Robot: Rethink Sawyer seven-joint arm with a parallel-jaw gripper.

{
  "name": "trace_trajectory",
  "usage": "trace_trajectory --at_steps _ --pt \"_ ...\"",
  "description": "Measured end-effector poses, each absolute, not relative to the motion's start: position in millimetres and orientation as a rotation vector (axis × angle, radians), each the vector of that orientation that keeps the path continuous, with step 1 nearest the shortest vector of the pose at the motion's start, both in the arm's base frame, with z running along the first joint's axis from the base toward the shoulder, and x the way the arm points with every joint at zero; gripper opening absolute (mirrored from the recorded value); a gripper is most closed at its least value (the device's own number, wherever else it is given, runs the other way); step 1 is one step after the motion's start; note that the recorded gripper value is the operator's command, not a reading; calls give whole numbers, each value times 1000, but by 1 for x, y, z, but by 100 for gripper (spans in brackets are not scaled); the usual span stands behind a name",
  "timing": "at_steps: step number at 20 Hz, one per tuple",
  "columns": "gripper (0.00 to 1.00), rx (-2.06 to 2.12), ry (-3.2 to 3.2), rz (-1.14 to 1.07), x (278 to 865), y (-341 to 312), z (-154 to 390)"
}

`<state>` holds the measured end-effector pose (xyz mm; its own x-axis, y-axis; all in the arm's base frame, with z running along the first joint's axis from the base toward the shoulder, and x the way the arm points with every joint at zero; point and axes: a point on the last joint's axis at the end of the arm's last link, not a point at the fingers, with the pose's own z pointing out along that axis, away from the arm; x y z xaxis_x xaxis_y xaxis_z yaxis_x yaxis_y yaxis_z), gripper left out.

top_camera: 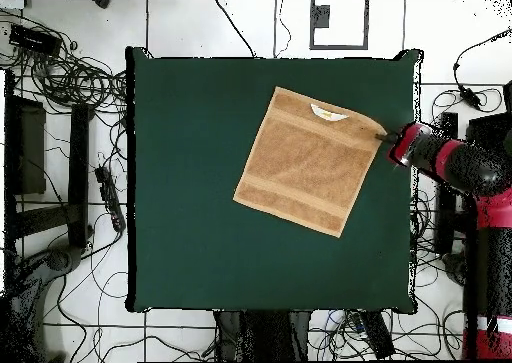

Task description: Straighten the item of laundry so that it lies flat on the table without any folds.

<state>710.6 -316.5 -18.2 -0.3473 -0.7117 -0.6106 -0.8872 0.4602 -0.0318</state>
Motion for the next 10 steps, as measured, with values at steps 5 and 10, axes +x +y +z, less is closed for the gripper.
trace_trajectory --at_steps 5,10 --pt "100 -1276 2151 329 713 -326 -18" --pt "100 -1100 2133 49 722 -367 -13"
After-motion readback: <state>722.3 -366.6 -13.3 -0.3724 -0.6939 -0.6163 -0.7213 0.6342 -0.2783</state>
